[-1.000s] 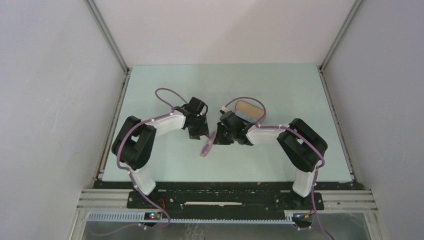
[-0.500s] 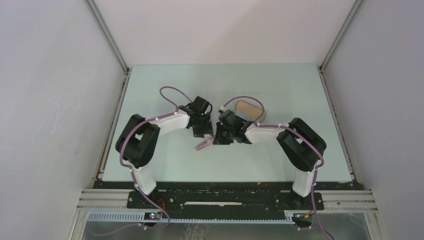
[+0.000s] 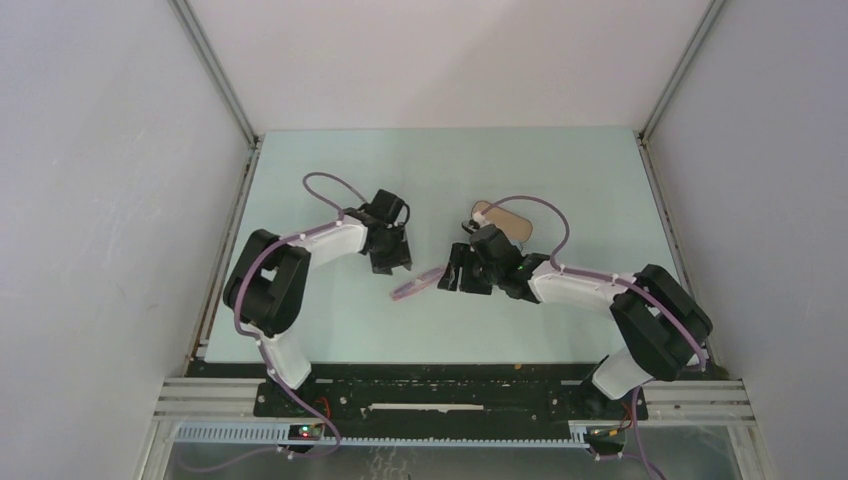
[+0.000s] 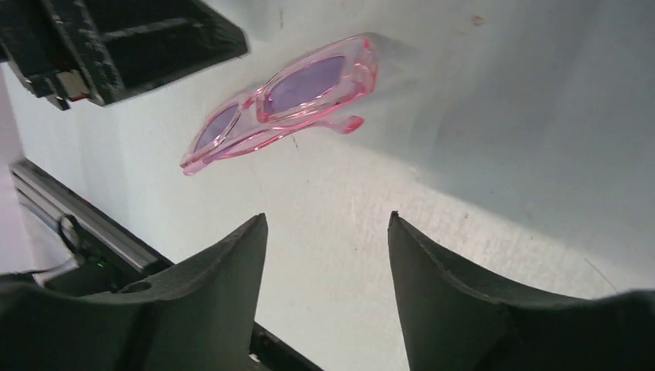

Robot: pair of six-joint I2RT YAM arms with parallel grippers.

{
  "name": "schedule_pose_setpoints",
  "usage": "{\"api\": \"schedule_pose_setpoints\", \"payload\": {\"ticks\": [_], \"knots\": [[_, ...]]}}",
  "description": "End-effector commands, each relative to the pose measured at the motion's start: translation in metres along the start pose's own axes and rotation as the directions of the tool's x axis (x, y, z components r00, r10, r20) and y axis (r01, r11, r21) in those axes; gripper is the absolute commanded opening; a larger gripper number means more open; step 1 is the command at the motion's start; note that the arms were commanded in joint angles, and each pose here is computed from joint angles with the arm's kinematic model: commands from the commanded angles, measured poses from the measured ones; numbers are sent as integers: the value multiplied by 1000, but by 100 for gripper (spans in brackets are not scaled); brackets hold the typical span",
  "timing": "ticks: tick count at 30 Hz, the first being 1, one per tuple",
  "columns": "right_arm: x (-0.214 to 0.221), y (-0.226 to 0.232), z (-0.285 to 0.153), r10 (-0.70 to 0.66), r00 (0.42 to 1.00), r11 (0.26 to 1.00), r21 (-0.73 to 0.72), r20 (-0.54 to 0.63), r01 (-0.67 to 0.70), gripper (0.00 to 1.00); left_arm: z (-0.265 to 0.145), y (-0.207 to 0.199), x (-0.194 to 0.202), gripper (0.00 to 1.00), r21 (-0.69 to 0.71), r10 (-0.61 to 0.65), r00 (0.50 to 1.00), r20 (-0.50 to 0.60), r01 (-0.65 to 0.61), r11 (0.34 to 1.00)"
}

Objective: Organize the sunglasses
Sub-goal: Fold the sunglasses at the center of the board.

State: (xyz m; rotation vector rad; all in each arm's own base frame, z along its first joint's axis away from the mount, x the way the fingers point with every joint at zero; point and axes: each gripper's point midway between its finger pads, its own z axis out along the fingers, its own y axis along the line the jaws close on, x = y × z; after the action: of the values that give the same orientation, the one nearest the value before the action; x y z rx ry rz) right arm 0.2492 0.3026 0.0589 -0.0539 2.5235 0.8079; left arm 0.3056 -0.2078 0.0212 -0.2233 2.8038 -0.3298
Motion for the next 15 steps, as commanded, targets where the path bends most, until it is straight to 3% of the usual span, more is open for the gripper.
{"api": "schedule_pose_setpoints", "payload": {"ticks": [1, 6, 10, 15], "knots": [[-13, 1, -13, 130, 991, 991, -18, 35, -129, 71, -10, 44, -10, 54, -81, -30, 999, 28, 32, 996], [-11, 0, -13, 292, 957, 956, -30, -3, -291, 76, 2, 47, 7, 53, -60, -10, 999, -40, 7, 998], [-2, -3, -4, 460, 886, 888, 8, -57, -460, 80, 14, 40, 21, 53, -34, -1, 997, -81, -1, 999], [4, -8, 5, 545, 836, 838, 77, -56, -541, 81, 22, 18, 39, 53, 8, 45, 990, -131, -44, 999]]}}
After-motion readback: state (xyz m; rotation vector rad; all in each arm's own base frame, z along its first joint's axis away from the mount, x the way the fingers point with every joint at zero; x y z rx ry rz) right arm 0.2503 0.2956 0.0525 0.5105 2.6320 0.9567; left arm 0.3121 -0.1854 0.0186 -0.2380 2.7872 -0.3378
